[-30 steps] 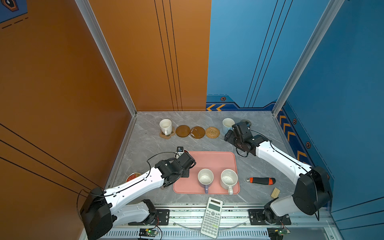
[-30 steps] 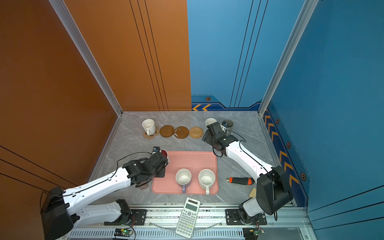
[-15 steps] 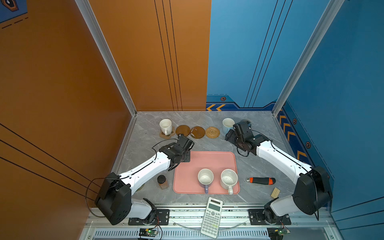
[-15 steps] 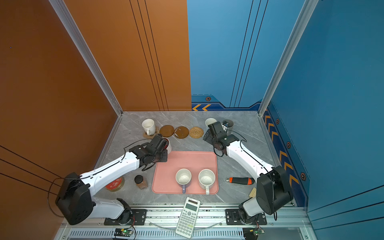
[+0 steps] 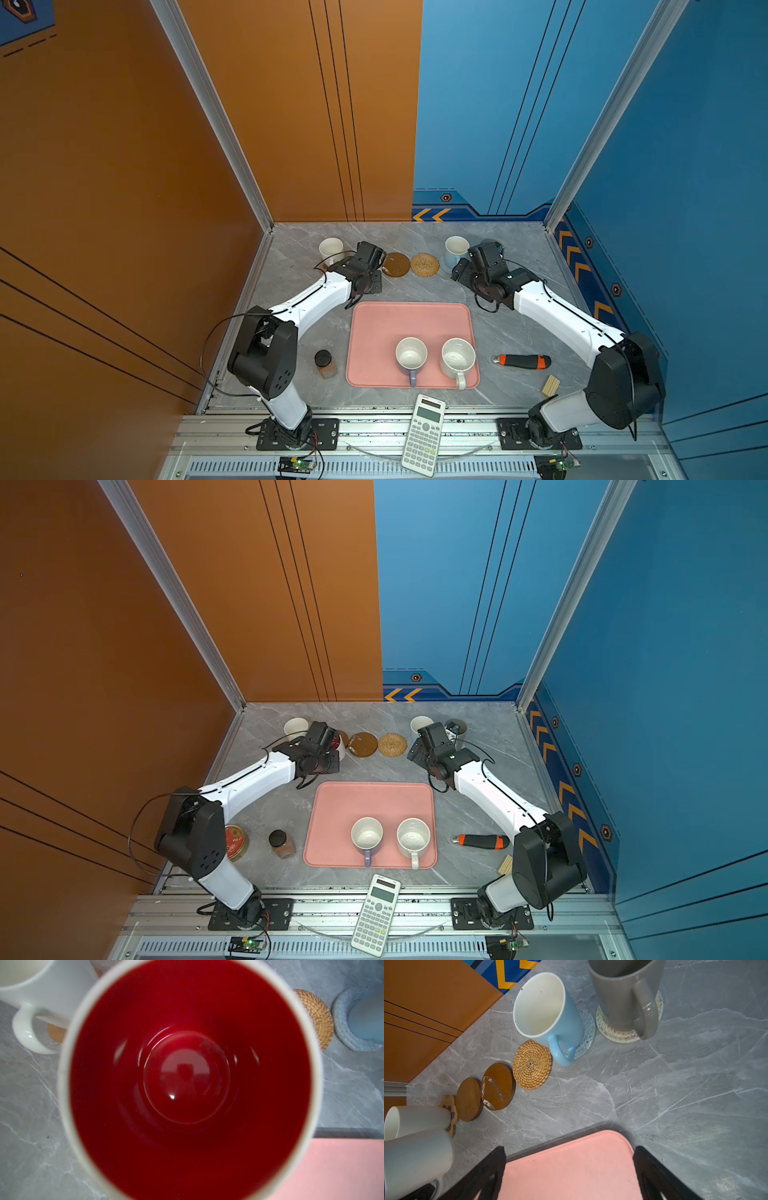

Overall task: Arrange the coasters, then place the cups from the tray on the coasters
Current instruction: 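Carry the red-lined mug toward the wooden disc coaster with the left gripper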

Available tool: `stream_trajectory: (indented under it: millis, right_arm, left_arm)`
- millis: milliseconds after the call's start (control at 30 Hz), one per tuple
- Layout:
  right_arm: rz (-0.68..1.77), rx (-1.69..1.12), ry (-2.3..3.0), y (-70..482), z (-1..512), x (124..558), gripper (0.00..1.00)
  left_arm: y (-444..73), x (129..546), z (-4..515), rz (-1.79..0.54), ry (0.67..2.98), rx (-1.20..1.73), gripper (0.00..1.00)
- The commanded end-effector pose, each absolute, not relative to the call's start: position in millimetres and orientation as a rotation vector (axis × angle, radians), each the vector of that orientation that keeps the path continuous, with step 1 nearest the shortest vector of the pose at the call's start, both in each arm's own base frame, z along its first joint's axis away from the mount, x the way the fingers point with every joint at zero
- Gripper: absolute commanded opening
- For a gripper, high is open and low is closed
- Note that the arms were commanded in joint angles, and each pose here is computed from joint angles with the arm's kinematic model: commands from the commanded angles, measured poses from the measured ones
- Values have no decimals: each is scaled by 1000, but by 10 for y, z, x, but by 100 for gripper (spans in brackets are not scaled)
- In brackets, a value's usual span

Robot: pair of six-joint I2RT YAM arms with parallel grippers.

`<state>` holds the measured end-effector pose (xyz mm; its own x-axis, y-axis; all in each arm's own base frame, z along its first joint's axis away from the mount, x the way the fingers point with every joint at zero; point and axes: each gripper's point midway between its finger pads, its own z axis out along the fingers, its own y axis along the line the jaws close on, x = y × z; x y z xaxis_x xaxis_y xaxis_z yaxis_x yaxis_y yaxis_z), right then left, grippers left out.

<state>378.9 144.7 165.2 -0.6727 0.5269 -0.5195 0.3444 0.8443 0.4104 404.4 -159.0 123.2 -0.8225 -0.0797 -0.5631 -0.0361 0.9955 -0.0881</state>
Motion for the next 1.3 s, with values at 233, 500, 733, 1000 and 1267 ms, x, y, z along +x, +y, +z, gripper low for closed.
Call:
stream_trajectory:
  millis: [233, 500, 733, 1000, 1267]
  right_arm:
    - [367, 644, 2338, 1310, 1736, 3709, 94]
    - [357, 671, 2328, 1205, 1730, 3672, 94]
    - [353, 678, 2323, 1175, 1738, 3666, 94]
    - [354, 683, 2331, 1184, 1712, 3677, 94]
    - [355, 685, 2329, 1180, 1717, 3678, 94]
  left_arm:
    - [-1648, 4616, 1290, -143, 2474, -84, 0]
    - [-1547, 4883, 1175, -134, 2481, -135, 0]
    - [-1557, 5033, 1093, -132, 2491, -143, 0]
    - [-1521, 5134, 1082, -107, 2492, -160, 0]
    - [-1441, 5163, 1041, -84, 2496, -174, 0]
